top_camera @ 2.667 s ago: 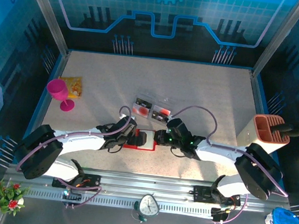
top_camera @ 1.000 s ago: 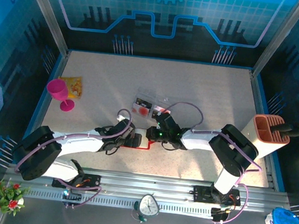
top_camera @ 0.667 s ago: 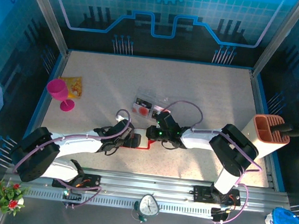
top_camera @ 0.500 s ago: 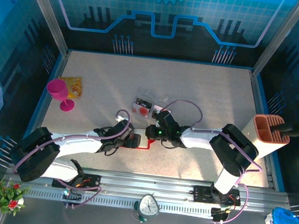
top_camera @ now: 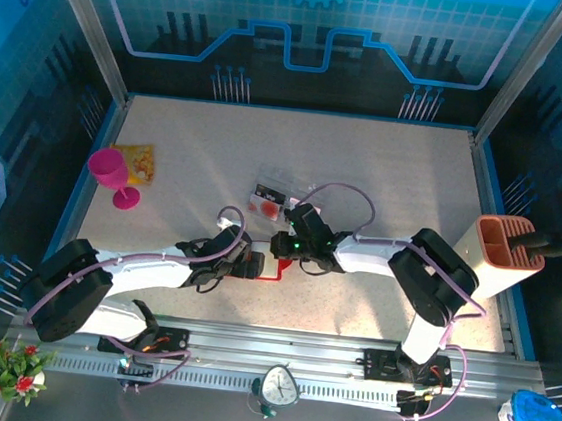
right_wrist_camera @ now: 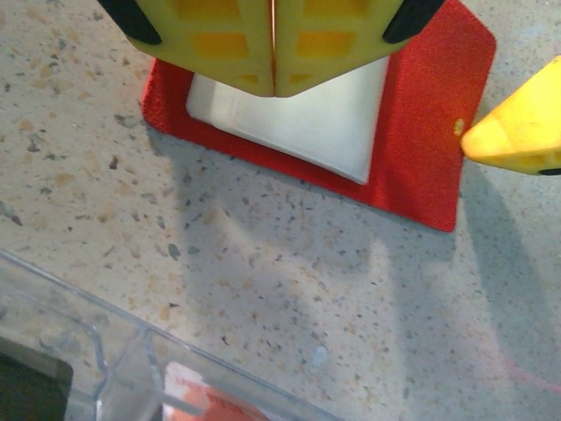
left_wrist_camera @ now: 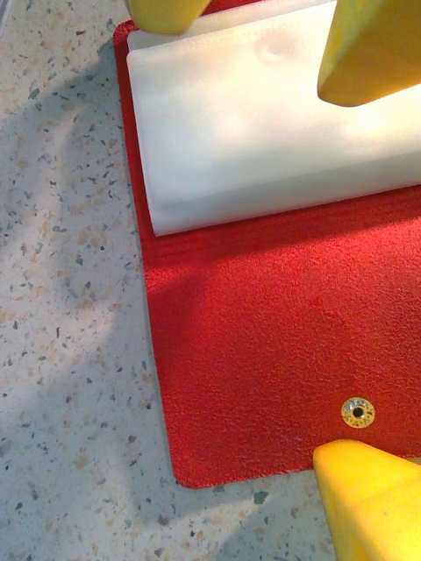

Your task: Put the credit cards into the card holder

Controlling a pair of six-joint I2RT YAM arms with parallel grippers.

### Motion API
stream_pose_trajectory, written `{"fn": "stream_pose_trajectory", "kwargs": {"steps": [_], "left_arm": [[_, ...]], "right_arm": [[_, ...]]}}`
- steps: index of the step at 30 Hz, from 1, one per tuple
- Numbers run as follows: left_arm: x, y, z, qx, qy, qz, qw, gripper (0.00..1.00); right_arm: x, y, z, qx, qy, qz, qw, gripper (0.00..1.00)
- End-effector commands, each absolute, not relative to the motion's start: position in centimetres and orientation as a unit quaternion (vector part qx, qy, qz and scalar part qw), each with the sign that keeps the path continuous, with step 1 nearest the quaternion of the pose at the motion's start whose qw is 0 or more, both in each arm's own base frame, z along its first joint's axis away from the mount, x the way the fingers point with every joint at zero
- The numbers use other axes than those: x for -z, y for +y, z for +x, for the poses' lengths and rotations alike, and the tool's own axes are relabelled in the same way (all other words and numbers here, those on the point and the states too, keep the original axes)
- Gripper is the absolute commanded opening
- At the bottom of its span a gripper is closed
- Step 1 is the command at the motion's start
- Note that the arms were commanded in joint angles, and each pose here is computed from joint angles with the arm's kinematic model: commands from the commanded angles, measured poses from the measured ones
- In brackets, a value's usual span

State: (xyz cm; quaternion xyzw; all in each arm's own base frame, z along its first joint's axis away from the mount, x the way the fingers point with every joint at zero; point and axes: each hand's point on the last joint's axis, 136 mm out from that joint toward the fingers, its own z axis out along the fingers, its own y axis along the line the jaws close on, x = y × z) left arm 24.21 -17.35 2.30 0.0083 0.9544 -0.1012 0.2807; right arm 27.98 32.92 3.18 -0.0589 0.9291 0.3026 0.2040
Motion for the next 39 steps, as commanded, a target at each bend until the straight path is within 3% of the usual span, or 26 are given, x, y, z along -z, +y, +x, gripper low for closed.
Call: {"fn": "stream_pose_trajectory", "kwargs": {"steps": [1, 18, 27, 35, 39], "left_arm": [[-1.1, -16.3, 23.5, 0.083, 0.959, 0.006, 0.27, 0.99], [-0.2, -16.0, 23.1, 0.073, 0.964, 0.007, 0.257, 0.98], [0.7, -16.3, 22.8, 0.075, 0.967, 0.018, 0.244, 0.76], [0.4, -16.2, 22.8, 0.08, 0.964, 0.01, 0.252, 0.75], [-0.1, -16.1, 22.9, 0.086, 0.961, 0.004, 0.261, 0.76]], "right_arm": [[-2.2, 33.2, 27.8, -0.294, 0.934, -0.07, 0.191, 0.1], [-1.5, 35.3, 27.1, -0.313, 0.931, -0.075, 0.171, 0.09], [-3.4, 35.6, 27.4, -0.334, 0.922, -0.07, 0.181, 0.11], [-4.9, 34.2, 27.6, -0.335, 0.919, -0.054, 0.2, 0.36], [-4.4, 34.1, 27.5, -0.334, 0.921, -0.051, 0.195, 0.43]]}}
